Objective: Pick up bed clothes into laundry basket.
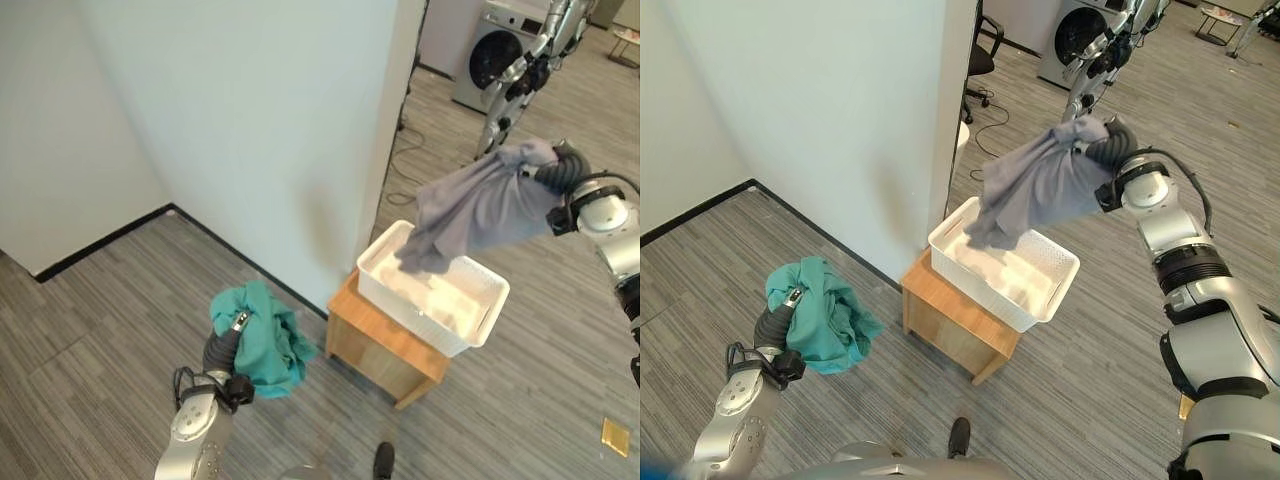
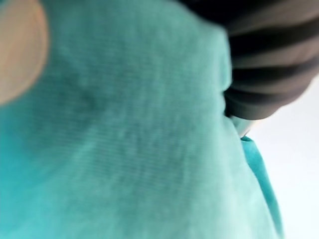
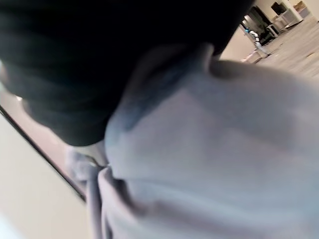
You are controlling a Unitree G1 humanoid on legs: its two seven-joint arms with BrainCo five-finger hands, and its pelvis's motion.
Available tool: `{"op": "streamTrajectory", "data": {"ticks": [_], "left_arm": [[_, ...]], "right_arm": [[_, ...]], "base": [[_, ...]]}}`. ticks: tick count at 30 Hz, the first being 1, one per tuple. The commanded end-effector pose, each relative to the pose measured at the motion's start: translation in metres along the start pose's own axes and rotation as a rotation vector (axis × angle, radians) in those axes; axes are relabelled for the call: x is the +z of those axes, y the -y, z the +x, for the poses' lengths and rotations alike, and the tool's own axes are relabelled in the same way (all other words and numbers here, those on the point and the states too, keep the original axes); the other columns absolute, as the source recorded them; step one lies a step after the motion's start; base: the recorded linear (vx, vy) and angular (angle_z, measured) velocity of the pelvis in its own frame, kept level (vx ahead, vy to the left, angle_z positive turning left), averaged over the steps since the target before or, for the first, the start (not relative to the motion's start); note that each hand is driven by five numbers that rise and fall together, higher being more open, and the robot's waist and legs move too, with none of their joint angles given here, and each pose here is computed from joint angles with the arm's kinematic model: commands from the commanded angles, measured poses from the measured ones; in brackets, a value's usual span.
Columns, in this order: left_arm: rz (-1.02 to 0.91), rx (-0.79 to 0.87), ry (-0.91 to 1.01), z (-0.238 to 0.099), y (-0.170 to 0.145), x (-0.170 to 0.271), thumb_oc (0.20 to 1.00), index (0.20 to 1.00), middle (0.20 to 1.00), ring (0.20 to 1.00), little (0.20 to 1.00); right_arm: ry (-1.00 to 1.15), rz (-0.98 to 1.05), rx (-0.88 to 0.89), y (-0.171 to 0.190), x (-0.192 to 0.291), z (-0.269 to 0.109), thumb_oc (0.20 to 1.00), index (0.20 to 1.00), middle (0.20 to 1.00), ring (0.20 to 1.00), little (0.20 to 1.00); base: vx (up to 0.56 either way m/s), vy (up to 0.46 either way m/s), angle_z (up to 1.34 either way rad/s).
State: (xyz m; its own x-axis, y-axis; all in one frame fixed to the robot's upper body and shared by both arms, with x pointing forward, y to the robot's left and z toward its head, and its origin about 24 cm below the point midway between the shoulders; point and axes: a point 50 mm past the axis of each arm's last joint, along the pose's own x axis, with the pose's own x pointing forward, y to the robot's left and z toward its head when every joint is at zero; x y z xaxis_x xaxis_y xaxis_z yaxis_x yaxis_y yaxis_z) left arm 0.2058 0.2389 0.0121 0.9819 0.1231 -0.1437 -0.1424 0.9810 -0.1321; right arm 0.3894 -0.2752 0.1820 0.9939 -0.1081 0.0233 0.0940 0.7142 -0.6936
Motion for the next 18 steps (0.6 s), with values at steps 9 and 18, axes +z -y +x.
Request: {"op": "streamTrajectory", "data": {"ticks": [9, 18], "left_arm": [[-0.004, -0.073, 0.145, 0.018, 0.012, 0.034, 0.2, 0.2, 0.2, 0.2, 0.2], [-0.016, -0.062, 0.148, 0.021, 0.015, 0.034, 0.2, 0.2, 0.2, 0.2, 0.2]], "right_arm": [[-0.122, -0.183, -0.117, 0.021, 0.008, 0.015, 0.2, 0.2, 0.2, 0.2, 0.2], [-0.14, -0.12, 0.002, -0.019, 0.009, 0.018, 1.0, 1.0, 1.0, 1.0, 1.0]], "base": [[-0.1, 0.039, 0.09], [-0.02, 0.018, -0.08]]}}
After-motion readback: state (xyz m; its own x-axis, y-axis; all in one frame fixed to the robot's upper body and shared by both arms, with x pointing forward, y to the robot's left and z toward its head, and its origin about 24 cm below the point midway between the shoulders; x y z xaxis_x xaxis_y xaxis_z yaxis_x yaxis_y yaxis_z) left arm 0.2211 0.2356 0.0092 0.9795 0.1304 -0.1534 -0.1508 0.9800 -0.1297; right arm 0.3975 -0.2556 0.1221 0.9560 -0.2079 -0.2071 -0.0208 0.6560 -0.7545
